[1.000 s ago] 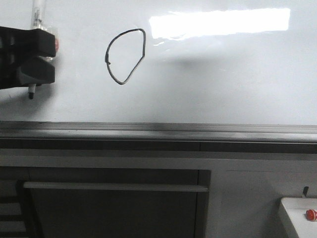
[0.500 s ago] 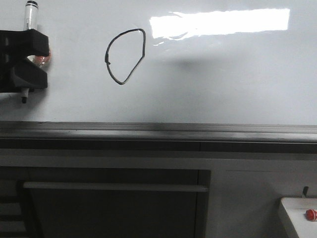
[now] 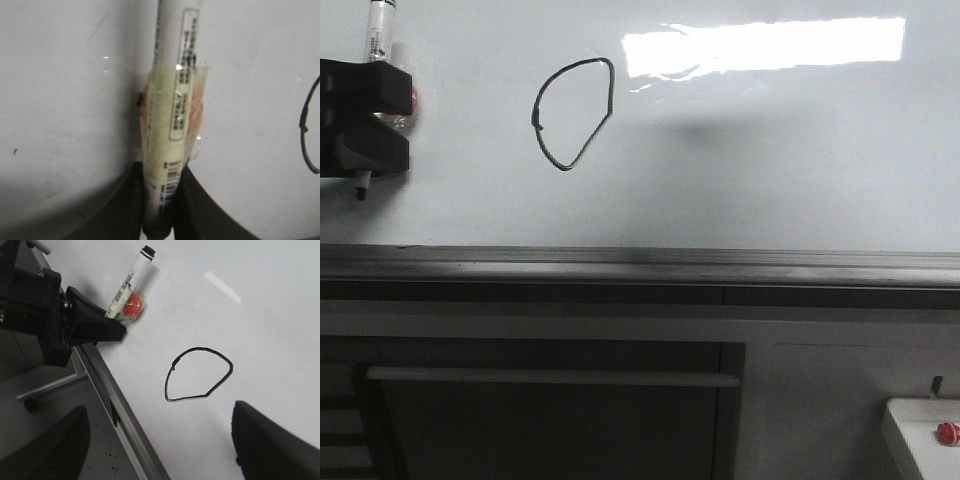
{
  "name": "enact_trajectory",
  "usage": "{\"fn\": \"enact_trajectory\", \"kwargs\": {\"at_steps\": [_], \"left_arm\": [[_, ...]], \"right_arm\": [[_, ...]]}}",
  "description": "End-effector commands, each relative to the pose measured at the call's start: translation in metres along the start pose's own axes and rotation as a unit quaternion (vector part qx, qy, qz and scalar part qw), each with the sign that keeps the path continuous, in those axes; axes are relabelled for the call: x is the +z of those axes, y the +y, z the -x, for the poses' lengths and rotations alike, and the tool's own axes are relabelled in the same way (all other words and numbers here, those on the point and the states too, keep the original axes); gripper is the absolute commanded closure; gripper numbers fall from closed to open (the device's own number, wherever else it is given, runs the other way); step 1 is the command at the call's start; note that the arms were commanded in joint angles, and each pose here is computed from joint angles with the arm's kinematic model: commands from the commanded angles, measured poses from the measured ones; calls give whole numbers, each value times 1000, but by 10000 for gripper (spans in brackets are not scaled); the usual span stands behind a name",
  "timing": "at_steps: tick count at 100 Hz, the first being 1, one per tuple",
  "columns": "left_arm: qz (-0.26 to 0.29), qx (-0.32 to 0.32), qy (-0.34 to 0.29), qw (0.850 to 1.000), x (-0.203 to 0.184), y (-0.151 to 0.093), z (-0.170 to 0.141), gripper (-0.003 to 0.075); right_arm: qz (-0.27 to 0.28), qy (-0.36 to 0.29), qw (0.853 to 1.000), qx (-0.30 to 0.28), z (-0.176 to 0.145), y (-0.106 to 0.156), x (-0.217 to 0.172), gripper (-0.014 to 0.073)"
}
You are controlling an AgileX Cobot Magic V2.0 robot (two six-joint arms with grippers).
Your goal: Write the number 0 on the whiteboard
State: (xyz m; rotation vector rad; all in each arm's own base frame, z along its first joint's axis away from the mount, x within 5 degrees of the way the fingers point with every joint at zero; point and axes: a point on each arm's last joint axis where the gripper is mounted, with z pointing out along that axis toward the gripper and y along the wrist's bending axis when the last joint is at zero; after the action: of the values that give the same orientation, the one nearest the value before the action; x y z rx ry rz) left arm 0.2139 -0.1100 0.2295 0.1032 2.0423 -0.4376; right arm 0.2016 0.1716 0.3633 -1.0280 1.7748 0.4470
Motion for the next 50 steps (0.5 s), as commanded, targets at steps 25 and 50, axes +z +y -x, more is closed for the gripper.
{"fn": "enact_trajectory", "kwargs": {"at_steps": [25,50], "left_arm": [[1,6,-62,998,-3,-1,21,447],[-7,22,-62,998,-6,-2,22,444]], "right_arm": [[-22,-43,999,3,16,-5,-13,77],[-22,-43,999,3,16,-5,-13,77]]}}
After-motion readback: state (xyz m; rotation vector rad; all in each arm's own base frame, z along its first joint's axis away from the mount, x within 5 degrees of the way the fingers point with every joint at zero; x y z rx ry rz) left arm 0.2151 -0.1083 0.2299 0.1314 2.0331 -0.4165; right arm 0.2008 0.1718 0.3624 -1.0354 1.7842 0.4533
